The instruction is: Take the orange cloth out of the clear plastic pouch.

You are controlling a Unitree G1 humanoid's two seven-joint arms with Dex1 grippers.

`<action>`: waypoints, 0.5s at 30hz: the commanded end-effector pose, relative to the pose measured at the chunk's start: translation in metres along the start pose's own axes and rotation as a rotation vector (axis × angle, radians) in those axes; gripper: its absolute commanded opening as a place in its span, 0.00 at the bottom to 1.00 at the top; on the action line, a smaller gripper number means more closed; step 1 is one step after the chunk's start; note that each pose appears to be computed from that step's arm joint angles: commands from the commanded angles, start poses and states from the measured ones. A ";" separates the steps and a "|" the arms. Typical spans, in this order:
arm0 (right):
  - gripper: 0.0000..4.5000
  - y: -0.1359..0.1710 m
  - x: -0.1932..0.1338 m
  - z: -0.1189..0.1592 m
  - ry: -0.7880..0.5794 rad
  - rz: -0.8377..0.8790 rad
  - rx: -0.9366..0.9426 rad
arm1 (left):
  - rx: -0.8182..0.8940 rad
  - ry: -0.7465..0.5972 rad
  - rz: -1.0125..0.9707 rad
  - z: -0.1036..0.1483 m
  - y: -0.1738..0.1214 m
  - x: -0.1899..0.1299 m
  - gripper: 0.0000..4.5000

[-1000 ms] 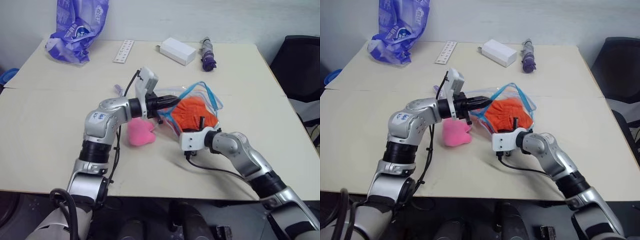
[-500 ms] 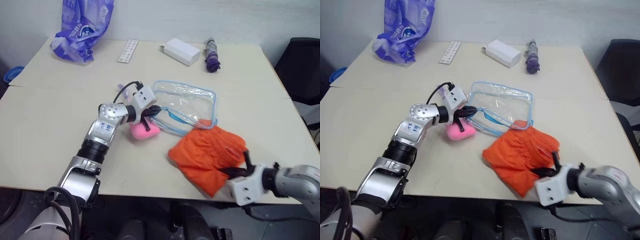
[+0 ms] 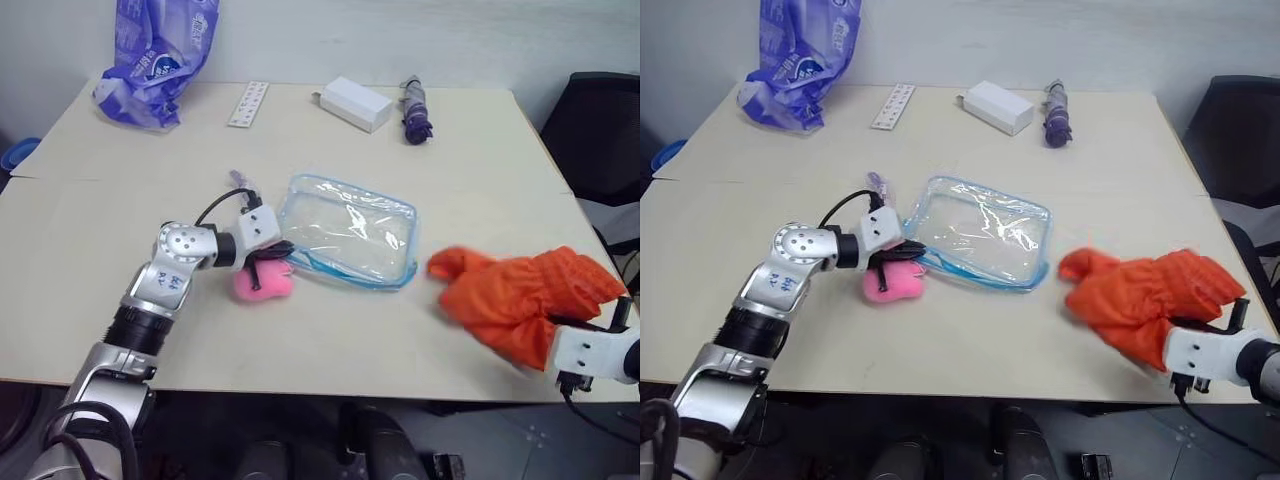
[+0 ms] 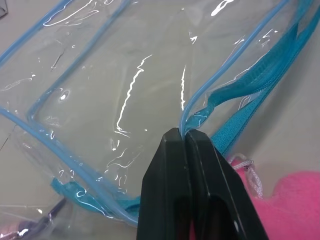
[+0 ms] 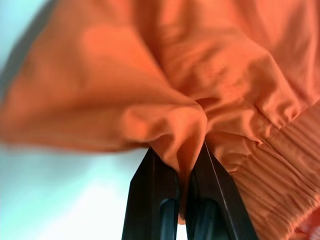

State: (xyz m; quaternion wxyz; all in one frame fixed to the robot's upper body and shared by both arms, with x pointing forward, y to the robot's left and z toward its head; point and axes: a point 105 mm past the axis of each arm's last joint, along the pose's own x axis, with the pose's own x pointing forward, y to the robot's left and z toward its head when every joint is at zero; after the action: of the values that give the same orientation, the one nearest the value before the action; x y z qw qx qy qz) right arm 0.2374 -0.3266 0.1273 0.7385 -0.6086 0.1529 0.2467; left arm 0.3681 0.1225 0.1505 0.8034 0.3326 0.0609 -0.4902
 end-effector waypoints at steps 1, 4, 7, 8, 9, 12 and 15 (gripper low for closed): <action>0.01 -0.005 0.004 -0.006 -0.004 -0.033 -0.010 | 0.012 0.028 0.022 -0.003 0.002 -0.007 0.00; 0.01 -0.017 0.008 -0.005 -0.016 -0.096 0.023 | -0.009 0.019 0.008 -0.002 -0.001 -0.009 0.00; 0.01 -0.039 0.021 0.017 -0.093 -0.214 0.082 | -0.037 0.000 -0.061 0.001 -0.019 -0.009 0.00; 0.01 -0.043 0.025 0.029 -0.142 -0.240 0.128 | -0.050 -0.006 -0.079 0.003 -0.024 -0.009 0.00; 0.01 -0.046 0.028 0.041 -0.198 -0.249 0.187 | -0.069 -0.015 -0.084 0.004 -0.028 -0.008 0.00; 0.01 -0.037 0.043 0.065 -0.277 -0.198 0.301 | -0.145 -0.041 -0.073 0.009 -0.033 -0.007 0.00; 0.01 -0.029 0.050 0.077 -0.302 -0.155 0.338 | -0.190 -0.052 -0.067 0.011 -0.036 -0.008 0.00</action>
State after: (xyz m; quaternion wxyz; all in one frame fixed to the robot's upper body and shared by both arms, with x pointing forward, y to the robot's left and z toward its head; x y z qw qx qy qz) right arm 0.2899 -0.2532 0.1336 0.8574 -0.4497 0.0455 0.2461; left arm 0.3357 0.1130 0.1414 0.8127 0.2536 0.1010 -0.5148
